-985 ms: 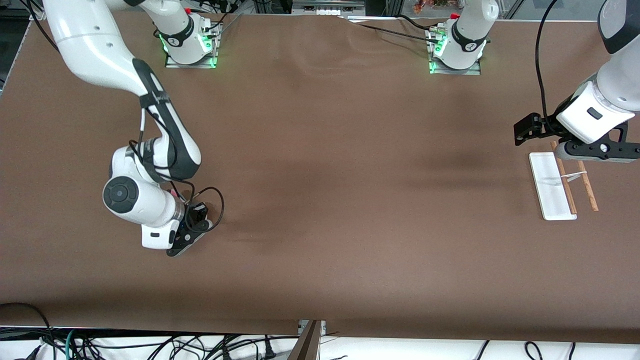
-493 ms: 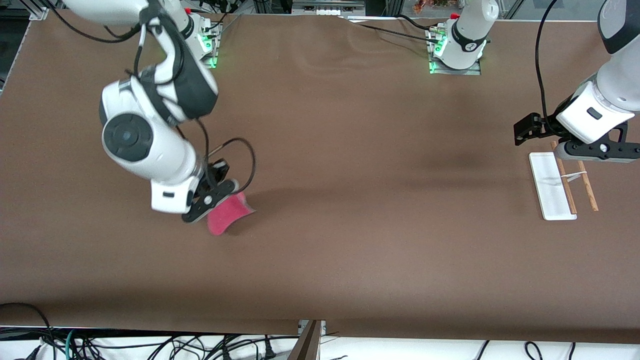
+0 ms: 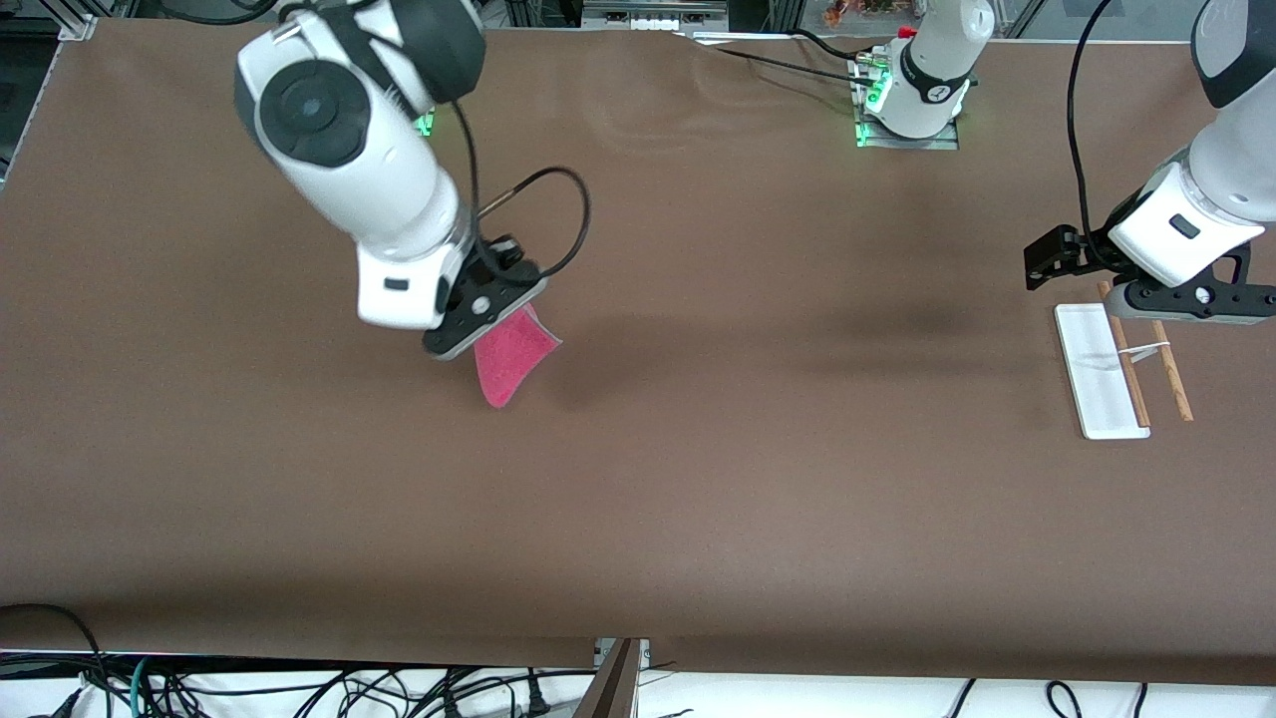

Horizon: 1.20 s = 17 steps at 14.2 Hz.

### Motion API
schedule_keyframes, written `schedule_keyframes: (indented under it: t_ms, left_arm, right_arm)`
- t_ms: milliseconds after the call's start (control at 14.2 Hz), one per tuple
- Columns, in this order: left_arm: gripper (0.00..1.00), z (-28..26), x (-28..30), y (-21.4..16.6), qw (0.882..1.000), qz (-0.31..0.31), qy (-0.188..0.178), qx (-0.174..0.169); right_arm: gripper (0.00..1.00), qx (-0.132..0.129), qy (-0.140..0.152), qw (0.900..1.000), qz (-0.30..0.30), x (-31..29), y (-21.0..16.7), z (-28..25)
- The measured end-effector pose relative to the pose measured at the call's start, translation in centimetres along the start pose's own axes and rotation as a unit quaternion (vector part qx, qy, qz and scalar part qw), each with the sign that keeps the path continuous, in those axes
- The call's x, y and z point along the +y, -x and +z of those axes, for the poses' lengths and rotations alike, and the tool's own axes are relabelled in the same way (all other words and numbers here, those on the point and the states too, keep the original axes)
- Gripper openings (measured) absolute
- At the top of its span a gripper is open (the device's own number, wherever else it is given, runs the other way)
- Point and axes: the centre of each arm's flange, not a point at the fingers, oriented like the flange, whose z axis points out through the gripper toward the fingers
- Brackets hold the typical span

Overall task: Pass towel and hang on rack
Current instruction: 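Lift the towel with the right gripper toward the table middle, then hold the towel up while the left gripper reaches toward it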

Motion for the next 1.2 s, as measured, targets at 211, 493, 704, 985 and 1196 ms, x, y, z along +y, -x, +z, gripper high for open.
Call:
schedule_keyframes:
  t_ms: [211,493,704,985,1196]
  left_arm:
    - [1.0,0.1,-0.1,0.0,1.0,0.0,0.0,-0.001]
    - [1.0,0.3,-0.5,-0.1,1.0,-0.005,0.001,0.002]
    - [1.0,1.4,-0.3,-0.6,1.0,-0.003,0.004,0.013]
    - [1.0,2.4,-0.2,-0.6,1.0,-0.002,0.004,0.01]
    - [1.0,6.2,0.0,-0.2,1.0,0.006,0.007,-0.027]
  right_arm:
    - [0.01,0.02,-0.012,1.0,-0.01,-7.5,-0.6,0.0]
    - [0.01,0.075,-0.014,0.996,-0.041,-16.3,-1.1,-0.2]
    - [0.01,0.111,-0.022,0.992,-0.055,-18.9,-1.5,-0.5]
    - [0.01,0.124,-0.026,0.99,-0.067,-20.7,-1.4,-0.6]
    - [0.01,0.134,-0.021,0.987,-0.086,-23.0,-1.1,-0.6]
